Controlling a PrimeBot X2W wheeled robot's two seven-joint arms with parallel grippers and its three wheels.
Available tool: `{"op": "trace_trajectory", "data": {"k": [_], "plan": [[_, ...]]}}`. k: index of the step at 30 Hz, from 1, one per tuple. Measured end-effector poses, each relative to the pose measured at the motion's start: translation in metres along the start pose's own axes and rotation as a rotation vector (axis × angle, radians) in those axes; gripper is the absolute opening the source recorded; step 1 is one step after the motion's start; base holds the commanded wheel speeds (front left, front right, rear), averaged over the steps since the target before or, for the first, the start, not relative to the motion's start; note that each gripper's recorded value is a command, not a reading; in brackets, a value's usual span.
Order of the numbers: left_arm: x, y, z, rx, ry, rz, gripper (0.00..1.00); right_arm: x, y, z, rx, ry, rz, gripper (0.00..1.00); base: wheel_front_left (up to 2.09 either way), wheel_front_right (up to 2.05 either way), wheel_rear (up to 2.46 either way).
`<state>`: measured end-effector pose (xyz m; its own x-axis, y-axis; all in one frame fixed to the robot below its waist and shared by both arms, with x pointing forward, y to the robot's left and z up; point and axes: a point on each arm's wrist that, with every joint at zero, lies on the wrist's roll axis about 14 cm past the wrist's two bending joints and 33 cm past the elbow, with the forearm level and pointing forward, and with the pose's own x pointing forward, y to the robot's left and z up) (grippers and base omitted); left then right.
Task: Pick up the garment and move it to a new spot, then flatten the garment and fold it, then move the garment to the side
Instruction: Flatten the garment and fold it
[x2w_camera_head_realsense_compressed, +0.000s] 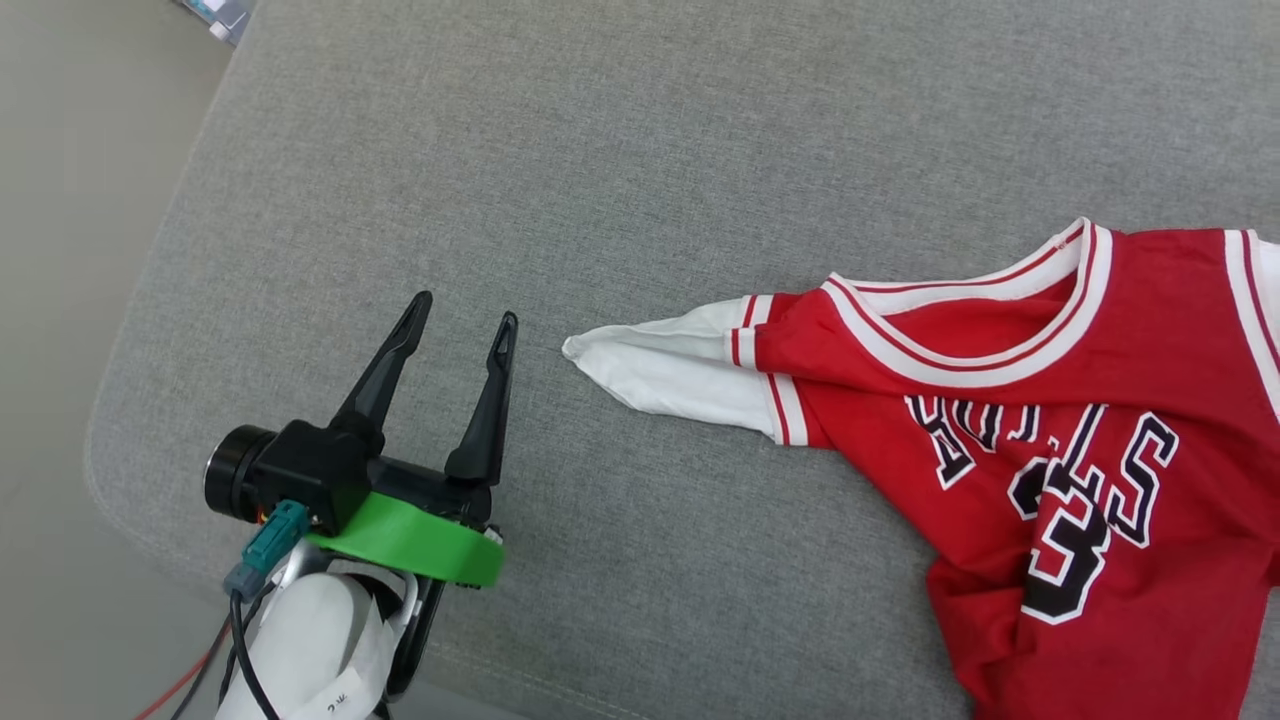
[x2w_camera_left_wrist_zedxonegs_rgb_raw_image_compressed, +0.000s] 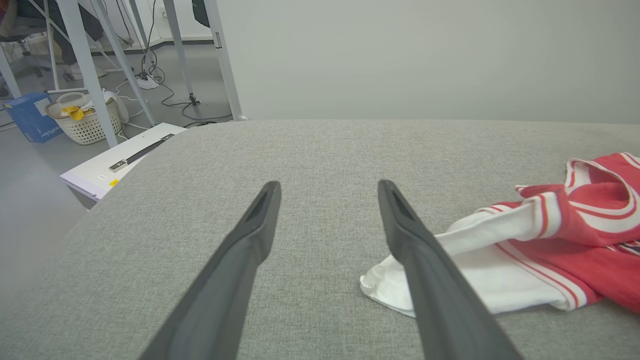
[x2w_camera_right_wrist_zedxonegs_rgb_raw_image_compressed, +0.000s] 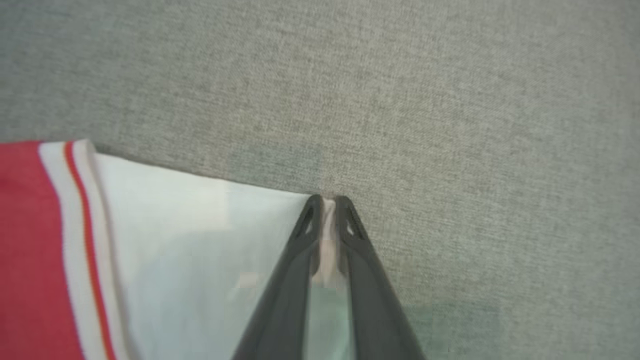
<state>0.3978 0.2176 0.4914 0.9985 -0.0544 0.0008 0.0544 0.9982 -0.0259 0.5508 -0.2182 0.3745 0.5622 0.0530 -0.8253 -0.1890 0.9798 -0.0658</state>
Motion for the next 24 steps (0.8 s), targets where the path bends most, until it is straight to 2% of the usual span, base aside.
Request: {"op": "trace_trajectory", "data": {"k": [6, 17, 24], "plan": [[0.003, -0.006, 0.003, -0.008, -0.012, -0.021, 1.0, -0.013, -0.004, 0.001, 0.007, -0.027, -0.009, 0.0, 0.0, 0.0, 0.0], [-0.001, -0.019, 0.022, -0.012, -0.067, -0.071, 1.0, -0.064, -0.019, 0.011, 0.072, -0.2, -0.024, 0.0, 0.0, 0.0, 0.0], [0.0, -0.039, -0.003, -0.012, 0.053, -0.175, 1.0, -0.101, -0.03, 0.0, 0.087, -0.282, -0.041, 0.0, 0.0, 0.0, 0.0]]}}
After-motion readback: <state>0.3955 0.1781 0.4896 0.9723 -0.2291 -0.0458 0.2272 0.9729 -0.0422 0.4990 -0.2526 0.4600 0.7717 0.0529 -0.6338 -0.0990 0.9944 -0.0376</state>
